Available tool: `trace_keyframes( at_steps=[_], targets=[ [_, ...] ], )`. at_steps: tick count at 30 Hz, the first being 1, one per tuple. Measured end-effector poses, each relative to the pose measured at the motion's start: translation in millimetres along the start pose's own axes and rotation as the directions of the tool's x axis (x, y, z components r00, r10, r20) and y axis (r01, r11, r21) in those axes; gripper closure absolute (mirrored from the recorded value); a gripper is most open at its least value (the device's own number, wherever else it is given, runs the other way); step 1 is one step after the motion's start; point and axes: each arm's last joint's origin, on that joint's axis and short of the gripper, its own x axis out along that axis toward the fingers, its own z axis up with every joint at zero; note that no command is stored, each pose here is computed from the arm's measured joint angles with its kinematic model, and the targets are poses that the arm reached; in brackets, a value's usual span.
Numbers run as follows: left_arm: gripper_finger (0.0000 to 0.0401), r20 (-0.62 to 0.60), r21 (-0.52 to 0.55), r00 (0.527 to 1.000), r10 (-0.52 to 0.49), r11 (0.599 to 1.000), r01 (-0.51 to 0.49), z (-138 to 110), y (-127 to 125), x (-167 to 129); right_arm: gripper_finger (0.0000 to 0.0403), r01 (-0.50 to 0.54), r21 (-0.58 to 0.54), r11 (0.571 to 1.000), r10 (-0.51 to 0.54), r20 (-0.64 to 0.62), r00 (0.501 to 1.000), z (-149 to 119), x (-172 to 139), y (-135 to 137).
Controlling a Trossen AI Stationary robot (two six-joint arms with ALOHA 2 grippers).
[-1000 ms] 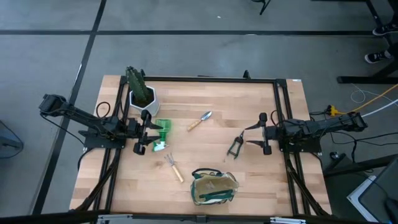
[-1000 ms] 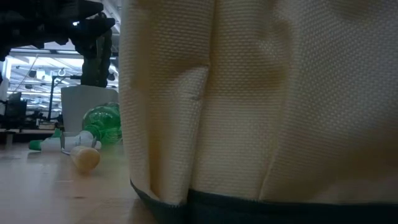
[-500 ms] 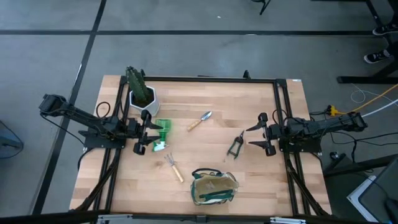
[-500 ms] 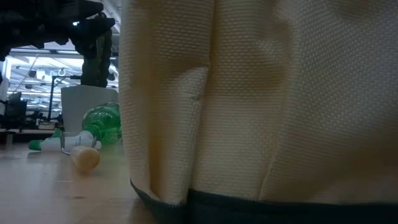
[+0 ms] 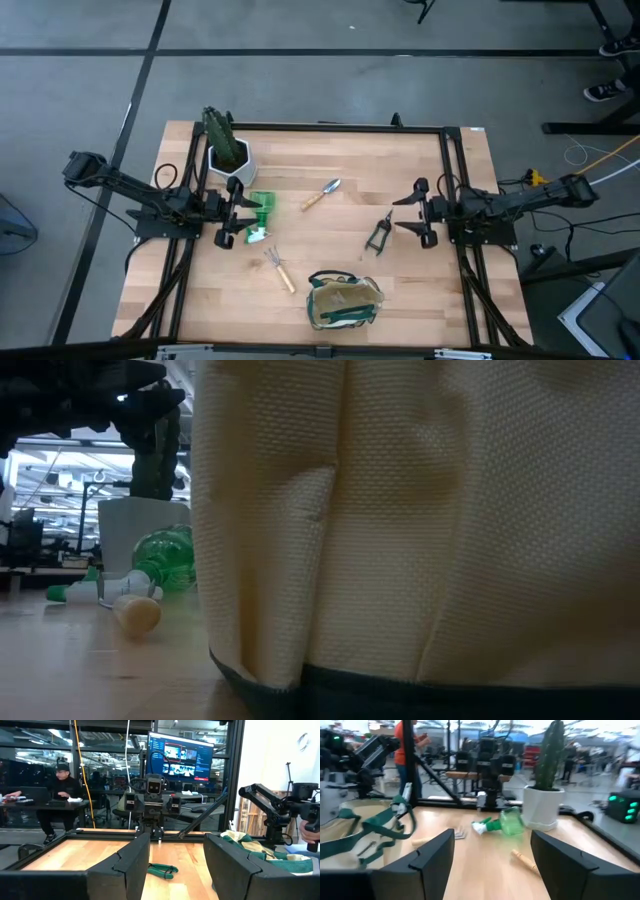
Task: Pick & Place Garden tools in Gardening bag
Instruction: Put the green shear scissors into the brown gardening bag
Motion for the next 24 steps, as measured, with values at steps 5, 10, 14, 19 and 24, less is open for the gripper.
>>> trace_keyframes(
  at_steps=[5, 10, 14, 19, 24],
  targets=[
    [0.0219, 0.0, 0.0, 1.0, 0.0, 1.0, 0.0, -0.1, 0.1, 0.0, 0.0138, -0.091, 0.012, 0.996, 0.092, -0.067, 0.994, 16.0, 10.2, 3.3],
    [0.0219, 0.0, 0.0, 1.0, 0.0, 1.0, 0.0, -0.1, 0.1, 0.0, 0.0138, -0.138, 0.019, 0.99, 0.139, -0.202, 0.969, 28.2, 22.6, 5.6],
    [0.0219, 0.0, 0.0, 1.0, 0.0, 1.0, 0.0, -0.1, 0.0, 0.0, 0.0137, -0.187, 0.036, 0.982, 0.19, -0.287, 0.939, 30.2, 30.6, 7.9],
    [0.0219, 0.0, 0.0, 1.0, 0.0, 1.0, 0.0, 0.0, 0.0, 0.0, 0.0137, -0.248, 0.061, 0.967, 0.254, -0.315, 0.914, 26.0, 34.4, 10.4],
    [0.0219, 0.0, 0.0, 1.0, 0.0, 1.0, 0.0, 0.0, 0.0, 0.0, 0.0137, -0.228, 0.16, 0.961, 0.269, -0.325, 0.907, 24.5, 35.2, 11.1]
  ],
)
